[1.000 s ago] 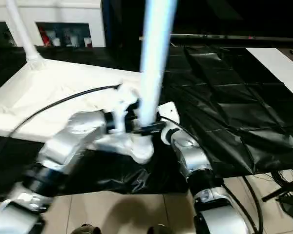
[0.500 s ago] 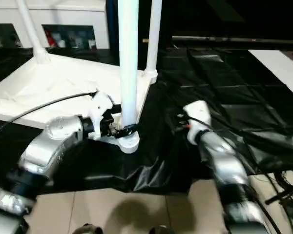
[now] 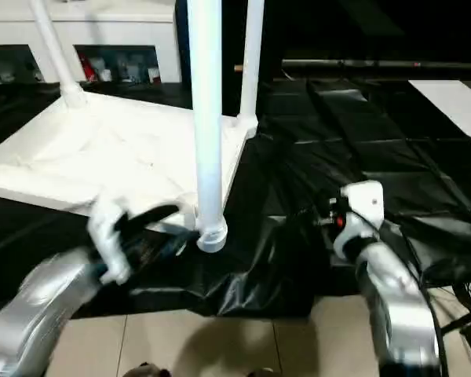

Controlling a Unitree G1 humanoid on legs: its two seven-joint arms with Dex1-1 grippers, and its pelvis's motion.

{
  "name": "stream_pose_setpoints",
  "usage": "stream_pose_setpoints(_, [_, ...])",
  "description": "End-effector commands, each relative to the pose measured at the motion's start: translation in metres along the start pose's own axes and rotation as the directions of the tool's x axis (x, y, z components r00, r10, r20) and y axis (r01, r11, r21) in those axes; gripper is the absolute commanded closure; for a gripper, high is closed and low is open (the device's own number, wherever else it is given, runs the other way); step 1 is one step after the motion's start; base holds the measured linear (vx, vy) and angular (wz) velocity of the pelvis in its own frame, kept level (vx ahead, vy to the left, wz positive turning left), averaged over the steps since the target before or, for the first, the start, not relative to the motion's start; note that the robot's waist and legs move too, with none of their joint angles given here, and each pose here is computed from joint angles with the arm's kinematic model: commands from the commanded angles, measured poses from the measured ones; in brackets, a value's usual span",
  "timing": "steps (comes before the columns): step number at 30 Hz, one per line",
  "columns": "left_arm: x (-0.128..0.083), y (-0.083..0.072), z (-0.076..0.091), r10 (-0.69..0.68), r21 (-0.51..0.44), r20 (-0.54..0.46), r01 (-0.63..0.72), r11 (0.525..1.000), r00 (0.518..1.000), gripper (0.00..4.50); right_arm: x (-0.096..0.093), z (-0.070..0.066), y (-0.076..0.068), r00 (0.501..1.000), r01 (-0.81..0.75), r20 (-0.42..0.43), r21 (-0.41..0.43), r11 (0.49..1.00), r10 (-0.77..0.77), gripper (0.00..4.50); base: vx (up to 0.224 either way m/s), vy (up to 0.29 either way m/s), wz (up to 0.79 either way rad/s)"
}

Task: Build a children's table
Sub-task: Rotate table base

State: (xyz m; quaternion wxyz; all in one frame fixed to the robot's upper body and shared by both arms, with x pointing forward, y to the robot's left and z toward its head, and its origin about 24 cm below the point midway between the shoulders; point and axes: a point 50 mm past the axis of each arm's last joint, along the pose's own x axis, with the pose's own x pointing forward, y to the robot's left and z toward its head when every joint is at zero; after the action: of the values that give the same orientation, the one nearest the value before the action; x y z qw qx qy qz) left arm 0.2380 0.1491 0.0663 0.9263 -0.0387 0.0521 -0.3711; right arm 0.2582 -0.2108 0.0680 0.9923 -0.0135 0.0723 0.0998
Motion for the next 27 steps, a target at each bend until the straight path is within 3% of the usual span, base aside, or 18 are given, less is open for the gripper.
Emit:
stream_pose_setpoints(1, [-0.008,0.016,-0.002,0.242,0.080,-0.002,-0.241,0.967,0.970,0.43,-0.006,-0.002,0.008,1.000,0.017,-0.018,-0.009,1.000,-0.017,4.12,0.000,0.000,0.00])
stream_pose_setpoints(4, [-0.008,0.021,-0.003,0.413,0.087,0.020,-0.414,0.906,0.910,0.43,-0.008,-0.011,0.013,0.998,0.047,-0.036,-0.016,0.999,-0.047,4.12,0.000,0.000,0.00])
stream_pose_setpoints(5, [-0.008,0.021,-0.003,0.413,0.087,0.020,-0.414,0.906,0.910,0.43,-0.008,-0.011,0.013,0.998,0.047,-0.036,-0.016,0.999,-0.047,4.12,0.000,0.000,0.00])
stream_pose_setpoints(7, [-0.003,0.021,0.000,0.494,0.093,0.047,-0.496,0.863,0.868,0.43,-0.005,-0.013,0.015,0.995,0.096,-0.034,0.038,0.995,-0.095,4.12,-0.036,0.074,-0.12])
stream_pose_setpoints(11, [0.003,0.019,0.000,0.504,0.140,0.053,-0.506,0.851,0.862,0.43,-0.003,-0.014,0.018,0.994,0.102,-0.034,0.043,0.994,-0.101,4.12,-0.044,0.155,-0.19])
stream_pose_setpoints(13, [0.008,0.022,0.003,0.551,0.225,0.039,-0.544,0.808,0.834,0.43,-0.003,-0.015,0.022,0.994,0.101,-0.034,0.046,0.994,-0.100,4.12,-0.070,0.225,-0.13])
stream_pose_setpoints(15, [0.009,0.023,0.005,0.554,0.249,0.048,-0.547,0.799,0.831,0.43,-0.003,-0.015,0.023,0.995,0.100,-0.033,0.047,0.994,-0.098,4.12,-0.098,0.196,0.05])
stream_pose_setpoints(21, [0.017,0.026,0.008,0.592,0.144,0.047,-0.592,0.793,0.805,0.43,-0.001,-0.013,0.027,0.997,0.072,-0.027,0.036,0.997,-0.071,4.12,-0.020,0.070,0.01])
stream_pose_setpoints(27, [0.020,0.029,0.014,0.563,0.163,0.076,-0.567,0.807,0.823,0.43,-0.002,-0.012,0.017,0.995,0.098,-0.023,-0.003,0.995,-0.098,4.12,-0.080,0.037,-0.05])
